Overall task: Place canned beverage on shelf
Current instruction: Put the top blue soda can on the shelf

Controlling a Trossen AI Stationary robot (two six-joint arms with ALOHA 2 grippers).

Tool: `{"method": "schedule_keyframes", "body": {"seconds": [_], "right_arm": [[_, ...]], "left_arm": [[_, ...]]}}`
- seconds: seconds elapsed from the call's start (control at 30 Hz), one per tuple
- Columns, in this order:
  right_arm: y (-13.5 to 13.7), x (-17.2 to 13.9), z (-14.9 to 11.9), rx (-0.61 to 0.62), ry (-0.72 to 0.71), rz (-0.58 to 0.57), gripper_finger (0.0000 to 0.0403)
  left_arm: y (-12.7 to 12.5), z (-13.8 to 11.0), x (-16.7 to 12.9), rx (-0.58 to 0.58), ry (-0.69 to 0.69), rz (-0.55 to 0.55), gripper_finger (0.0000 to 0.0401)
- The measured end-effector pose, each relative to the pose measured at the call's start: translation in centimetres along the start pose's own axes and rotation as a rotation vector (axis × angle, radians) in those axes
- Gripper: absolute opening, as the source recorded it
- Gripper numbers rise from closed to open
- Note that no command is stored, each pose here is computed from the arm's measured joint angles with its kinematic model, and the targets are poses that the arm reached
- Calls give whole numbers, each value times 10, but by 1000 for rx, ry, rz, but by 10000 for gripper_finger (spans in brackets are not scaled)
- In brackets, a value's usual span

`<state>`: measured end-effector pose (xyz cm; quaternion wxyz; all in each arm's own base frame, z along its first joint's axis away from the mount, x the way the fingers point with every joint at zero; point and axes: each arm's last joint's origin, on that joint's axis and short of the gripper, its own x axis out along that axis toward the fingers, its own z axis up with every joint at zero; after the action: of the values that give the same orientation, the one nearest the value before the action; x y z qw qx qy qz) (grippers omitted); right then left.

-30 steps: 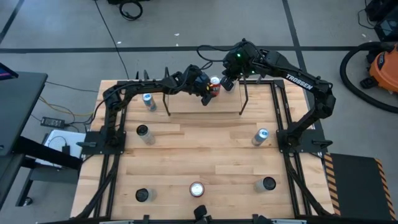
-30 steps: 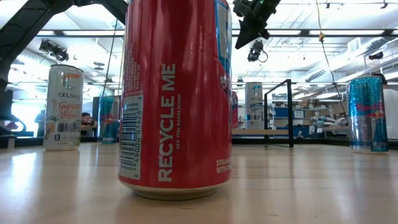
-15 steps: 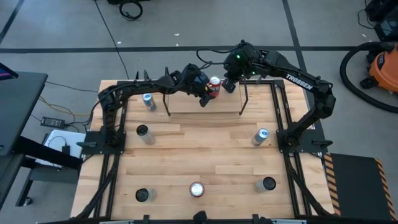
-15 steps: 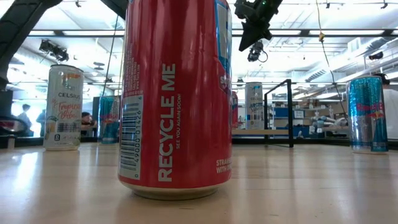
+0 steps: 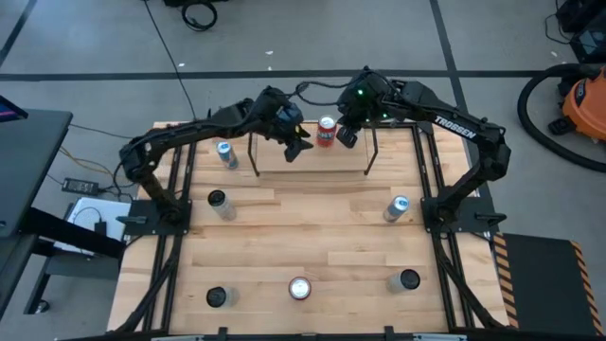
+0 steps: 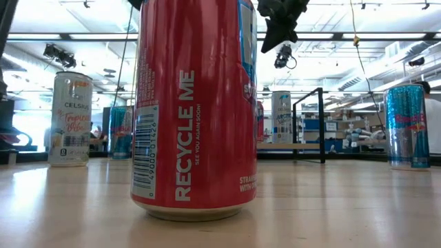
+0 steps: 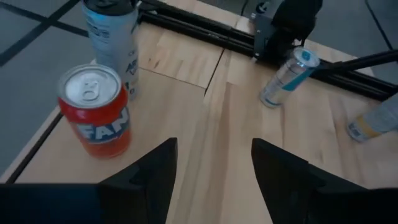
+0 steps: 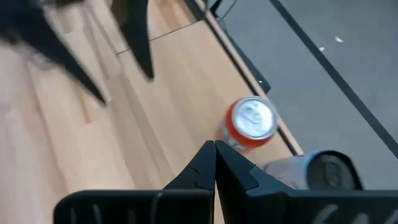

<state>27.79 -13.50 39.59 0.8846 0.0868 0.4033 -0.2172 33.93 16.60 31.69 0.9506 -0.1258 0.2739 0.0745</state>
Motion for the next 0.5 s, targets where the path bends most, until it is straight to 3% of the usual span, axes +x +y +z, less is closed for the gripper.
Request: {"method": "schedule_keyframes", "body": {"seconds": [0.5], "right_arm": [[42, -3, -5, -119, 31, 87, 74]], "left_arm": [[-36, 0, -86, -4, 68, -6, 213]]}}
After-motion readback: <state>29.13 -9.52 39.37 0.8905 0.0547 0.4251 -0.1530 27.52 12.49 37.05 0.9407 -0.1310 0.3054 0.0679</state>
